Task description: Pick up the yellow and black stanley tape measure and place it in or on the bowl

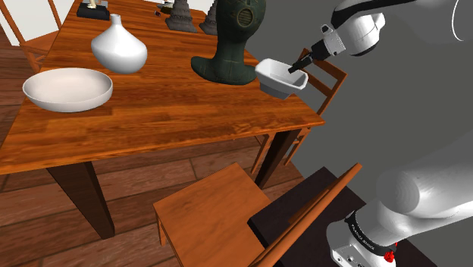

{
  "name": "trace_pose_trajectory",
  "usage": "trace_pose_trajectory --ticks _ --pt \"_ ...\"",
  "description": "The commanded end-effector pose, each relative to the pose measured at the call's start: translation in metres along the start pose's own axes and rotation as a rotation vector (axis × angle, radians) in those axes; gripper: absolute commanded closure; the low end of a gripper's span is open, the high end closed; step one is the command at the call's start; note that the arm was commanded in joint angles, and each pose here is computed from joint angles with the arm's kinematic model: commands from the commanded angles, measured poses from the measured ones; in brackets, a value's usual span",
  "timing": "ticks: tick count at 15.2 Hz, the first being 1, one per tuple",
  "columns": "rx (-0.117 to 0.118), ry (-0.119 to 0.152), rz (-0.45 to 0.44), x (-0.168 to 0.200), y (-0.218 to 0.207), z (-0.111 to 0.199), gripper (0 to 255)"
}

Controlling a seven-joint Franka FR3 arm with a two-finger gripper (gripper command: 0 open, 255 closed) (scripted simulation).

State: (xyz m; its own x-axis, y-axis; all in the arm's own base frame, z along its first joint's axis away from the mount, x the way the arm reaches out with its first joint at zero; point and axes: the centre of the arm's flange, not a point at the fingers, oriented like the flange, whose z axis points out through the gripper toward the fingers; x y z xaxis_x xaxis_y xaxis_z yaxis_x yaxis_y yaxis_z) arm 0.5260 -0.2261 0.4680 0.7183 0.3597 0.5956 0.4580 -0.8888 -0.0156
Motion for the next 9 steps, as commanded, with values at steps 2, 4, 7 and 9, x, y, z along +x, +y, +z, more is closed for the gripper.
trace_pose_trajectory --ticks 2,4,7,9 --pt "0.000 0.000 0.000 -0.001 0.001 -0.033 0" --pt "0.001 0.000 0.000 -0.001 0.001 -0.033 0" --pt "0.000 0.000 0.000 -0.001 0.001 -0.033 0" --pt "0.001 0.000 0.000 -0.001 0.001 -0.033 0"
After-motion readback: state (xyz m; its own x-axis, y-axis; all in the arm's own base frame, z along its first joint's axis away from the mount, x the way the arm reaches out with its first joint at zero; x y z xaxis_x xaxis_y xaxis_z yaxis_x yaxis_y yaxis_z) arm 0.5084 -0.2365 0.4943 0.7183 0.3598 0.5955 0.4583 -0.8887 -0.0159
